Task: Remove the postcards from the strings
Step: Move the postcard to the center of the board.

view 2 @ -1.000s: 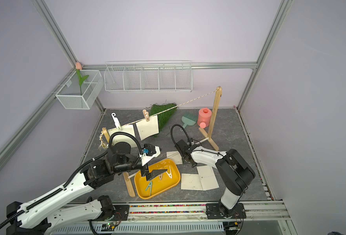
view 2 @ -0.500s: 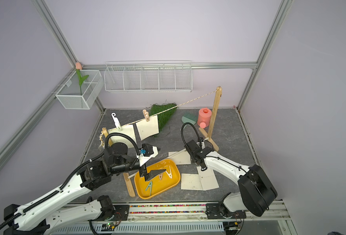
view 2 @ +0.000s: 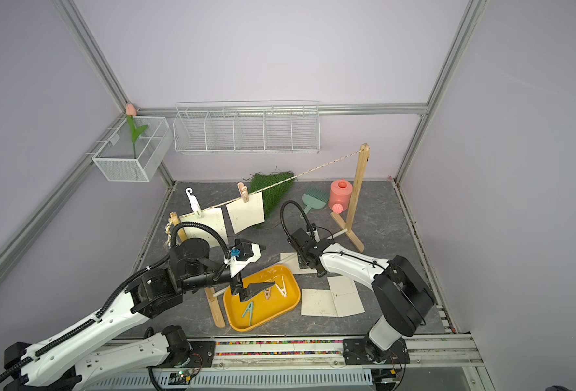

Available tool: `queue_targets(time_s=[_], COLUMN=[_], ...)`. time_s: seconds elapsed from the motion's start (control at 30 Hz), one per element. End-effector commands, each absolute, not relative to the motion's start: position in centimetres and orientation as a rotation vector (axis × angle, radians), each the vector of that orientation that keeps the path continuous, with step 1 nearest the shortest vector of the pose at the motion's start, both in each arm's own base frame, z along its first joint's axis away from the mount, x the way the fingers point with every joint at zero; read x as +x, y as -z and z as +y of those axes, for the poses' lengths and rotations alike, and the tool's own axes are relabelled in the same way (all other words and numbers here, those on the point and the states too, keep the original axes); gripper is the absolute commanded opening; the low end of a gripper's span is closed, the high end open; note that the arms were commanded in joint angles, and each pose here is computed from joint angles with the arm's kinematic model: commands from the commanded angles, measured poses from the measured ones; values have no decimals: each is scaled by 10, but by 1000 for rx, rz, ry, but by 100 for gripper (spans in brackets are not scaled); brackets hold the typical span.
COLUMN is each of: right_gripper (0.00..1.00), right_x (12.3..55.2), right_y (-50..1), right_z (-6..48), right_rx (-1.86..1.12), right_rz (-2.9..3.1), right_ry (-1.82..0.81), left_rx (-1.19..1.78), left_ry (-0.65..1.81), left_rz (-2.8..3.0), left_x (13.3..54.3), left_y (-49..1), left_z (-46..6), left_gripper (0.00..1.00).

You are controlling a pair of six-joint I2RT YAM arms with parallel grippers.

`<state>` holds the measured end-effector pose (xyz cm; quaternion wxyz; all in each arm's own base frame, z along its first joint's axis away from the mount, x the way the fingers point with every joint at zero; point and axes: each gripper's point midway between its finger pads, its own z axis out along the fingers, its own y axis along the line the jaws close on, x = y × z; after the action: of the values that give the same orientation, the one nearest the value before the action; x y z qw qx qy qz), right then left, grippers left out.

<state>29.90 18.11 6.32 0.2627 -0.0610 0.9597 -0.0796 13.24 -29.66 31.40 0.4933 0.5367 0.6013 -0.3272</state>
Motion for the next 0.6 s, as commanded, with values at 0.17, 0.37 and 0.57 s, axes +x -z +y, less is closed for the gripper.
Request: queue_targets(time_s=[0.17, 0.37, 0.57], right_gripper=[89, 89, 89], right_x=[300, 290, 273], right_y=[-42, -28, -12], right_z=[181, 165, 147], right_rx=[-162, -141, -127], right_rz=[2626, 2654, 2692], right_ry=[240, 278, 327], left_rx=[1275, 1283, 1279], left_ry=[768, 766, 761], left_rz=[1397, 1393, 1384], left_x=[135, 136, 138], left_y=[-329, -329, -331], left_z=[-296, -299, -300], left_gripper=[100, 100, 100])
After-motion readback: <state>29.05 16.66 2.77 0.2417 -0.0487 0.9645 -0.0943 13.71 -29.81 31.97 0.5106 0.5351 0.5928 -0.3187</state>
